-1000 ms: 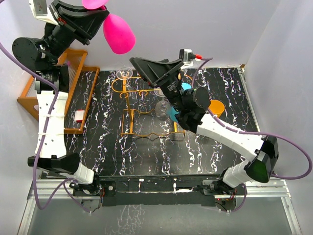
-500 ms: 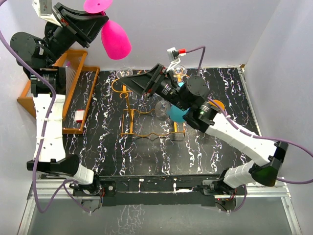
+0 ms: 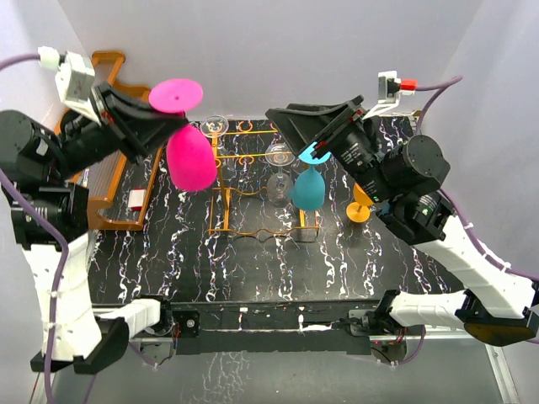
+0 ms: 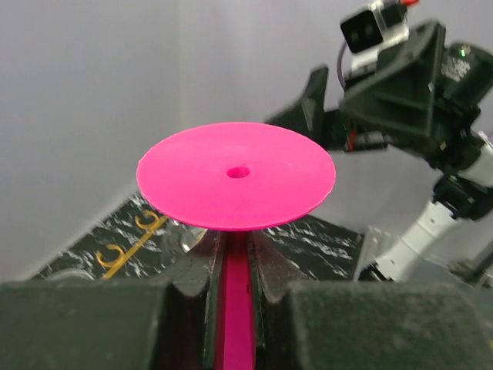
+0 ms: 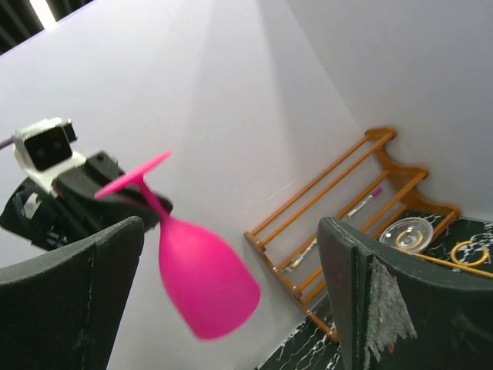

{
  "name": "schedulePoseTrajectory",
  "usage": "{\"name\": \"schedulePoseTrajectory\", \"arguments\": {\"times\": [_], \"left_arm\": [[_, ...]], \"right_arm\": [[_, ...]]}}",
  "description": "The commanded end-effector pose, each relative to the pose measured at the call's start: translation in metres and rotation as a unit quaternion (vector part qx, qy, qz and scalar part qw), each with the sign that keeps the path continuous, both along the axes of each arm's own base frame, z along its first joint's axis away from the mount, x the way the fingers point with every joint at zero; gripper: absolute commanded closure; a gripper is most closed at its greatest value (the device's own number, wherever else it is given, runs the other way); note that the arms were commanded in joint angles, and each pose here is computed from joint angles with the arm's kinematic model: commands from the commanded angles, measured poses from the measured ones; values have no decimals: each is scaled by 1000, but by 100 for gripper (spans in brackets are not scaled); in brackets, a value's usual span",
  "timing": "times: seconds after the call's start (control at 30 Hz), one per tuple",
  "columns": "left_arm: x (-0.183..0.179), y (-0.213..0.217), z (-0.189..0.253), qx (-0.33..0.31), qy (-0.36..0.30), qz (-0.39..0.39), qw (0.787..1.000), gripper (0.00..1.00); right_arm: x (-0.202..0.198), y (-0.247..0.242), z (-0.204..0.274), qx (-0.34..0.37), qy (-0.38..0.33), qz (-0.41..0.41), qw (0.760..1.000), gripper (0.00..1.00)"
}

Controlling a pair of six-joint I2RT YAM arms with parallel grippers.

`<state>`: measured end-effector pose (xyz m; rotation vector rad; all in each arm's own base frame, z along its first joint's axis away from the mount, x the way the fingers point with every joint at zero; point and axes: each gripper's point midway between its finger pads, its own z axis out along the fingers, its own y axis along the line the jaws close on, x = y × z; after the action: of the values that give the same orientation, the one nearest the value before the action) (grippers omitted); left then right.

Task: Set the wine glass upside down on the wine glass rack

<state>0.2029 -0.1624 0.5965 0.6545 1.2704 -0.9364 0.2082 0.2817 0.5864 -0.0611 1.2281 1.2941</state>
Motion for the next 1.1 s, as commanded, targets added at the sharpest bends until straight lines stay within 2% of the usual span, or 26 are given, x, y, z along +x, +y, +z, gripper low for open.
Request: {"name": "schedulePoseTrajectory", "arguments": {"times": [0.0,0.13,0.33,0.53,0.73,1.07], "left_arm": [[-7,-6,-56,11,104,-39,994,100],[3,-7,-104,7,172,-47,984,100],[28,-5,-157,17,210,-32,977,100],[43,-5,-186,15,219,-19,975,100],[42,-11,-207,37,226,-19,973,100],[44,-26,-231,59,227,-7,972,100]], "right_arm": [[10,-12,0,-19,-5,-49,999,2],[16,-7,-15,-34,13,-52,998,2],[14,-23,-34,-34,21,-73,997,2],[11,-42,-47,-33,32,-96,994,2],[8,-54,-50,-27,35,-108,993,2],[10,-51,-54,-35,35,-109,993,2]]}}
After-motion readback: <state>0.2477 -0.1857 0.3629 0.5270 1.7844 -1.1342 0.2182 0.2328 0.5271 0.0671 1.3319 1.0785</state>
